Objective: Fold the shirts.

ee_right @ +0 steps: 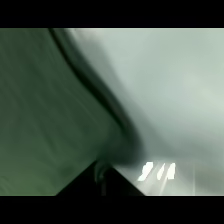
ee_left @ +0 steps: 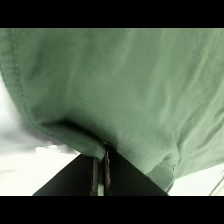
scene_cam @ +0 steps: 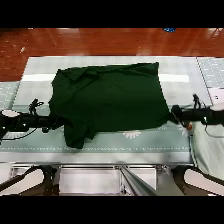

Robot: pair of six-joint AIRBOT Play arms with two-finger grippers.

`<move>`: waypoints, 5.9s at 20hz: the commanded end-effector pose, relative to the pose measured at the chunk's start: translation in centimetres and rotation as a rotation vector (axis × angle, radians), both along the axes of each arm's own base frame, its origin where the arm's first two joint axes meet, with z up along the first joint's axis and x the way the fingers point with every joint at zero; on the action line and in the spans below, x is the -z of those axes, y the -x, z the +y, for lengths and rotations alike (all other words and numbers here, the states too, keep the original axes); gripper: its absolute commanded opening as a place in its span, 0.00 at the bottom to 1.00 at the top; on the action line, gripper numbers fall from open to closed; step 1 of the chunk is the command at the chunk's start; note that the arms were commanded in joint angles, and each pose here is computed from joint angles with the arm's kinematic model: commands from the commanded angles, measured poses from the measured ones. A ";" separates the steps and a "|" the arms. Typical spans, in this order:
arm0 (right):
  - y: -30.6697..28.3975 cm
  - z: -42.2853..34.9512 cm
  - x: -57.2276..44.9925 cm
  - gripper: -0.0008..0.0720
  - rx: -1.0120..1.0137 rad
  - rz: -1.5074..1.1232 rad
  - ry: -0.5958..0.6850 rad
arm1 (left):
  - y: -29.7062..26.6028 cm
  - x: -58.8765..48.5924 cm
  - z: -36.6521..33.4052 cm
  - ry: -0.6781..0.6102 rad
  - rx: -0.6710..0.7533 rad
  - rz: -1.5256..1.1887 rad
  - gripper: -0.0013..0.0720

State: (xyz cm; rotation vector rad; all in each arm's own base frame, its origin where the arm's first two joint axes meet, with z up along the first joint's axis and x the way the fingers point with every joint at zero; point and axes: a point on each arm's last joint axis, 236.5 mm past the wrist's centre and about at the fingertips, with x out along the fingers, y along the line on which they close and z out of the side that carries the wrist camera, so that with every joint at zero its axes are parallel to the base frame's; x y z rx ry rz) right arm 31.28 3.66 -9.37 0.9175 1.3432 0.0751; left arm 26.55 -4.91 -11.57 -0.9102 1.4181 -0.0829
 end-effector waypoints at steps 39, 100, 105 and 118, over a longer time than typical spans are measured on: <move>-2.2 -1.1 -36.8 0.05 -0.264 -0.722 0.528 | -7.4 -34.5 5.4 -0.710 0.055 -0.752 0.05; 1.7 -3.4 -4.0 0.58 -0.002 -0.118 0.084 | 5.7 0.4 -4.4 -0.058 -0.030 -0.025 0.68; 7.0 -7.0 -2.1 0.58 0.047 0.083 0.100 | 4.6 -0.6 -5.4 -0.048 0.075 -0.048 0.05; 3.2 -4.8 1.5 0.57 0.136 0.068 0.016 | 3.3 -1.7 -5.3 -0.051 0.079 -0.084 0.05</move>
